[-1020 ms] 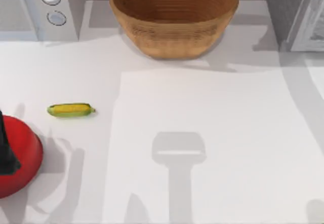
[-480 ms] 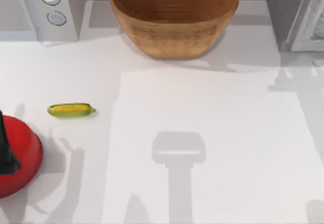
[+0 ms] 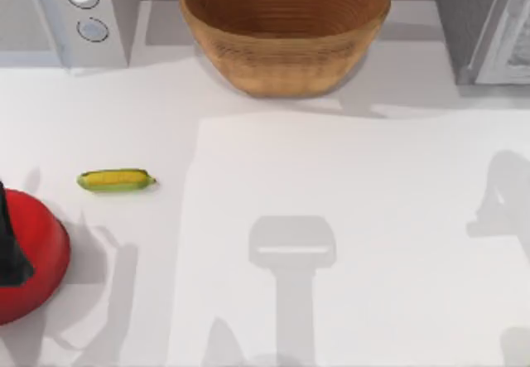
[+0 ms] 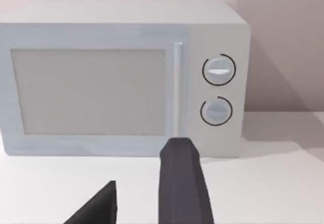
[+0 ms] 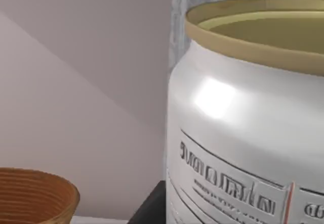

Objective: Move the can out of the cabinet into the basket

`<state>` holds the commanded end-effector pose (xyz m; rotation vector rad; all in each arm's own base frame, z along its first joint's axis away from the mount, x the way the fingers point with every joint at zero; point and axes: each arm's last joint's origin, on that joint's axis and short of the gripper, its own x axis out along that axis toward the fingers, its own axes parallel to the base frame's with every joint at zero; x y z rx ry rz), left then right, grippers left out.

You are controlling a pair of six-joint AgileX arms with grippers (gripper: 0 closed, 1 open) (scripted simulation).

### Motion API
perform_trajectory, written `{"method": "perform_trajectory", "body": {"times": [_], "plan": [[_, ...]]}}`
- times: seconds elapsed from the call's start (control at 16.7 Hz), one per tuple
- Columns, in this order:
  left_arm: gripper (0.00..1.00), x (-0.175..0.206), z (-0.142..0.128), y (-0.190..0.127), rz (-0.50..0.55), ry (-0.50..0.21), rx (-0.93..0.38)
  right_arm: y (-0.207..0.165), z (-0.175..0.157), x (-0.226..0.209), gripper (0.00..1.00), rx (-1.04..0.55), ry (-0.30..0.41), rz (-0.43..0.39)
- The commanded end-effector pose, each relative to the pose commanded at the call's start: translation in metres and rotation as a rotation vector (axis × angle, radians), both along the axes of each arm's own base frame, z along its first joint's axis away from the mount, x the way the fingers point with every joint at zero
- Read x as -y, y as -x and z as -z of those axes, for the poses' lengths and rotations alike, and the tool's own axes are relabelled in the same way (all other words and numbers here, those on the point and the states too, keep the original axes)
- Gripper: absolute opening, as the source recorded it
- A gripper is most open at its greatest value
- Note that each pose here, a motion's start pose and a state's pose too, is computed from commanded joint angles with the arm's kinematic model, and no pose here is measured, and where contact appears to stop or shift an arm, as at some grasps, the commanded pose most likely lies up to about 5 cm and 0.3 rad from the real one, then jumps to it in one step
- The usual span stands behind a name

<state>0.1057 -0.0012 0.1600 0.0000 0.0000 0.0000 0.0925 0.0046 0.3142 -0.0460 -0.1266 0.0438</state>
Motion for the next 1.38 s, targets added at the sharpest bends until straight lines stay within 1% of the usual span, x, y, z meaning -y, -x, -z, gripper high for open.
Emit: {"method": "perform_trajectory", "body": {"times": [0.18, 0.3, 0.42, 0.54, 0.9, 1.02, 1.2, 1.38], "plan": [[1.0, 0.0, 0.0, 0.0, 0.0, 0.0, 0.0, -0.005, 0.074, 0.003, 0.0, -0.054, -0.014, 0.014], [1.0, 0.0, 0.0, 0.0, 0.0, 0.0, 0.0, -0.009, 0.111, 0.004, 0.0, -0.086, -0.026, 0.026], [1.0, 0.0, 0.0, 0.0, 0.0, 0.0, 0.0, -0.011, 0.137, 0.005, 0.0, -0.11, -0.037, 0.036], [1.0, 0.0, 0.0, 0.0, 0.0, 0.0, 0.0, -0.013, 0.152, 0.006, 0.0, -0.124, -0.044, 0.042], [1.0, 0.0, 0.0, 0.0, 0.0, 0.0, 0.0, -0.014, 0.157, 0.005, 0.0, -0.143, -0.047, 0.039], [1.0, 0.0, 0.0, 0.0, 0.0, 0.0, 0.0, -0.014, 0.148, 0.005, 0.0, -0.131, -0.047, 0.042], [1.0, 0.0, 0.0, 0.0, 0.0, 0.0, 0.0, -0.018, 0.114, 0.001, 0.0, -0.097, -0.049, 0.049], [1.0, 0.0, 0.0, 0.0, 0.0, 0.0, 0.0, -0.034, 0.065, -0.006, 0.0, -0.074, -0.053, 0.051]]}}
